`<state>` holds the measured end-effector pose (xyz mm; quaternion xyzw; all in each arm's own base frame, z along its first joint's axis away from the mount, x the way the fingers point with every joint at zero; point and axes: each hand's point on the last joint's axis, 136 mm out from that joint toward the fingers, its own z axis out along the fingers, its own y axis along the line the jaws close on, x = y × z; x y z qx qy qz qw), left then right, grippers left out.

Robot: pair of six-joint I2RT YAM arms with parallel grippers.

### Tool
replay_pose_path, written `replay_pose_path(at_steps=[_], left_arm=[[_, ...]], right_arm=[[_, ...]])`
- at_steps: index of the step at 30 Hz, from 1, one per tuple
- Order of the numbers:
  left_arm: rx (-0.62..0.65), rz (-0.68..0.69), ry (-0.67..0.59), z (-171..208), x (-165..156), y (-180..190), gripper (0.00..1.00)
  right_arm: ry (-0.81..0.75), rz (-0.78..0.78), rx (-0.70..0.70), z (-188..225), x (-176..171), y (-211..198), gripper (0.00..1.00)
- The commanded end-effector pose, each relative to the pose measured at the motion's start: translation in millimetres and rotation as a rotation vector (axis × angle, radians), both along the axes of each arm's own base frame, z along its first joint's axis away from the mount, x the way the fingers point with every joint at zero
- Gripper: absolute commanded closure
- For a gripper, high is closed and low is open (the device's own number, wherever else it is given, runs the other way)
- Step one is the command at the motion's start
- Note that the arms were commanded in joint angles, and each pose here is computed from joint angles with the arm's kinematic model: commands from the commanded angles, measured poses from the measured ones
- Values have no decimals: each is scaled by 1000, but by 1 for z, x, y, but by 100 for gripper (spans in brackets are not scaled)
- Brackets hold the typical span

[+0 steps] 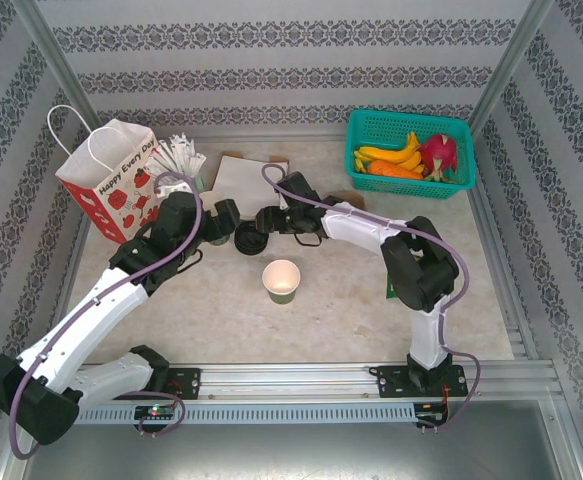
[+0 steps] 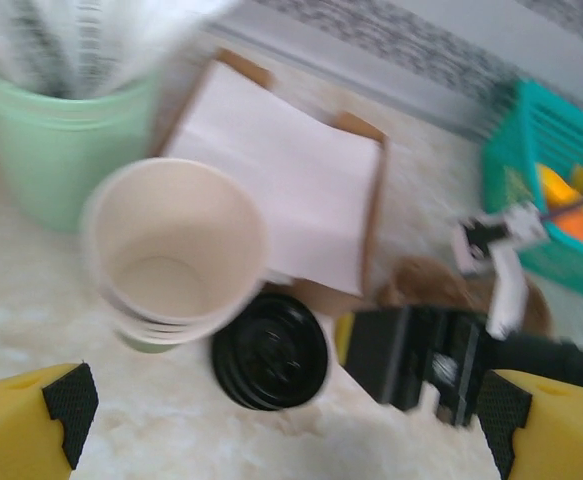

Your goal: Pack the takeout coffee

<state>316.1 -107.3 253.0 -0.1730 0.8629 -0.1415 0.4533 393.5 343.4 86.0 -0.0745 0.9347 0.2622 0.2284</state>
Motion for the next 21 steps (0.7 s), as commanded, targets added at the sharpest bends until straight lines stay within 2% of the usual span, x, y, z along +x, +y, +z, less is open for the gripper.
replay_pose_path(at_steps=[1,6,21], left_arm=[[16,259,31,-10,-8,45,1],[-6,344,51,-23,-11,56,1],[-8,349,114,-45,-7,58,1]], right_arm=[[59,43,-68,-14,-11,3,38],[82,59,-102,-23,-12,9,42],[90,73,-210,-36,-10,17,56]])
